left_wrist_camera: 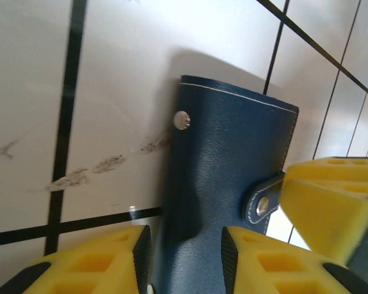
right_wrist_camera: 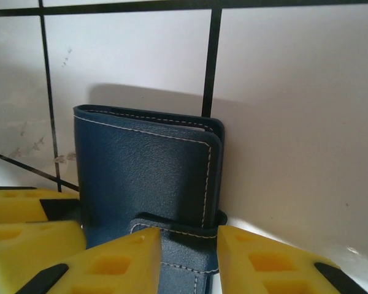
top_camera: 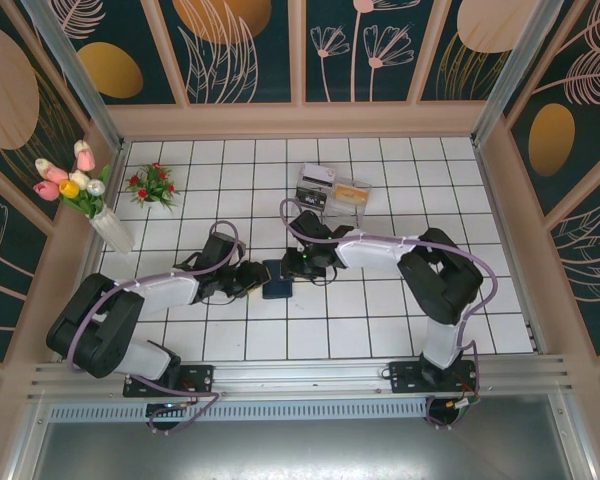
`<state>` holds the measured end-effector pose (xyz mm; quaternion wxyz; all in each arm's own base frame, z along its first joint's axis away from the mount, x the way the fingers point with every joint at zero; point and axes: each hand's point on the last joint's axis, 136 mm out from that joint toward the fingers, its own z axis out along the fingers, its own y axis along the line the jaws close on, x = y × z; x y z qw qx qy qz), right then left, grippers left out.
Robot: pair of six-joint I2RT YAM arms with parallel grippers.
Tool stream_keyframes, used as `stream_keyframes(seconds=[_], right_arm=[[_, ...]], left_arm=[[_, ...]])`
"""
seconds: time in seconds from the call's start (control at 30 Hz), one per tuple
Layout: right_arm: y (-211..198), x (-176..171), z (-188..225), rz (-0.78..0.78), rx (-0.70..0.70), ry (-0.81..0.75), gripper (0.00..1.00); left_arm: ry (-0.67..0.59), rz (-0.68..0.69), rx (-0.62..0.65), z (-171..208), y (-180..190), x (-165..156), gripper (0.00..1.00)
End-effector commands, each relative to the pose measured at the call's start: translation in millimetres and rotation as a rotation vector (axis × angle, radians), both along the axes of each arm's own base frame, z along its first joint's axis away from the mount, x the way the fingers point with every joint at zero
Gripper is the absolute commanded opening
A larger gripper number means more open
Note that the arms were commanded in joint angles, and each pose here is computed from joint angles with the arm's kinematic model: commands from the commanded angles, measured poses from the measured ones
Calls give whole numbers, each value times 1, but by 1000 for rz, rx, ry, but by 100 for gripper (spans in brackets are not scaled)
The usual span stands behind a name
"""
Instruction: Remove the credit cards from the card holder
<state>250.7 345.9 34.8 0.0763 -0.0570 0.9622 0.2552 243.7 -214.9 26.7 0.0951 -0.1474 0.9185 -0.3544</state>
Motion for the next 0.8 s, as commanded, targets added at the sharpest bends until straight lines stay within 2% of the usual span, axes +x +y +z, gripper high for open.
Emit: stream_keyframes(seconds=[0.0,0.27,0.4,0.53,0.77], right_arm=[[14,2,4,25,36,1,32],[13,0,-9,24,27,33,32],[6,5,-5,1,11,19,32],[4,15,19,-8,-8,-49,34],[6,15,24,-1,-52,-73,38]], left_arm=[[-11,-54,-35,3,-11,2,36],[-3,-84,-94,1,-23,5,33],[-18,-68,-59,2,-18,9,24],[-47,-70,-62,10,-18,11,16],[-96,-77,-85,25,-21,15,8]])
